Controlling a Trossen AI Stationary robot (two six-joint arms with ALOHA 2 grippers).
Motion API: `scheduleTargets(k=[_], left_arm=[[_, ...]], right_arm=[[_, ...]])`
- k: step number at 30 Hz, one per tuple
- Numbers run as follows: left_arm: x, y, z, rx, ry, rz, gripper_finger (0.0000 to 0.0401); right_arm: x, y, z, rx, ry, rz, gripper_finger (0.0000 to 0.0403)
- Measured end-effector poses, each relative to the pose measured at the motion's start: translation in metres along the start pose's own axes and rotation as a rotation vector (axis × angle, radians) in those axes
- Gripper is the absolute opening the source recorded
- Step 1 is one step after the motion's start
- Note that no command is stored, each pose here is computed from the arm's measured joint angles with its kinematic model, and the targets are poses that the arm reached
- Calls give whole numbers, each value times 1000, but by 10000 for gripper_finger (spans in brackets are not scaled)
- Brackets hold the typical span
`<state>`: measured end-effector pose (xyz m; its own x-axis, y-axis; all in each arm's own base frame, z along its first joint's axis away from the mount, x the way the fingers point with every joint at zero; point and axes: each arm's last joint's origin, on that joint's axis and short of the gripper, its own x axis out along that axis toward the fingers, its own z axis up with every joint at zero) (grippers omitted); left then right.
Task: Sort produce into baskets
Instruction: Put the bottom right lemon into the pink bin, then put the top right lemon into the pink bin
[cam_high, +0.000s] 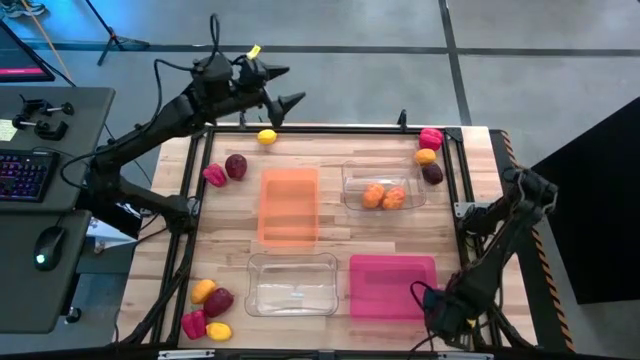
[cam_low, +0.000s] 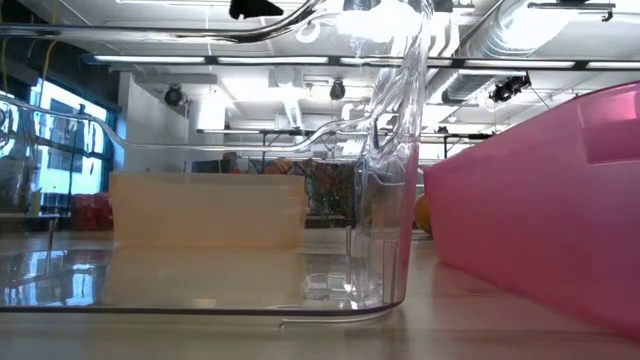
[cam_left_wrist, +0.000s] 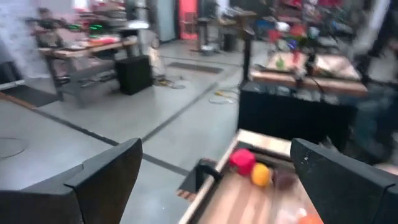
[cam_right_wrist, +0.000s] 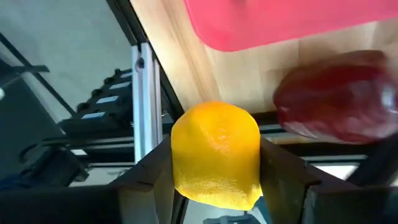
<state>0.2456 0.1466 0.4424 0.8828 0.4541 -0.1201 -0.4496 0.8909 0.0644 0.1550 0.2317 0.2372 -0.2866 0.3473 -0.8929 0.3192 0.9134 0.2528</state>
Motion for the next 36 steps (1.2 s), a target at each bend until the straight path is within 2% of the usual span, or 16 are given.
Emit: scheduleTargets(k=[3, 6, 13, 17, 20, 24, 28, 33, 36], left_arm=[[-2, -6, -2, 29, 10, -184, 397], [-4, -11, -3, 0, 25, -318, 397], [-4, -26, -46, -115, 70, -364, 397], [-14, -31, -63, -203, 19, -373, 397], [-23, -32, -70, -237, -4, -369, 397], [-39, -31, -70, -243, 12, -356, 397], [-51, -30, -73, -248, 36, -290, 397], [-62, -28, -74, -257, 56, -226, 397], [-64, -27, -72, -294, 43, -175, 397]], right_arm=[[-19, -4, 6, 19, -80, 48, 168], [-35, -9, 18, 41, -186, 71, 169], [-40, -17, 53, 82, -296, 72, 170], [-45, -20, 70, 146, -325, 115, 175], [-50, -23, 83, 192, -340, 157, 198], [-56, -27, 91, 144, -331, 198, 255], [-61, -35, 99, 87, -321, 205, 303], [-73, -49, 112, 56, -319, 233, 324], [-95, -64, 117, 57, -401, 225, 325]])
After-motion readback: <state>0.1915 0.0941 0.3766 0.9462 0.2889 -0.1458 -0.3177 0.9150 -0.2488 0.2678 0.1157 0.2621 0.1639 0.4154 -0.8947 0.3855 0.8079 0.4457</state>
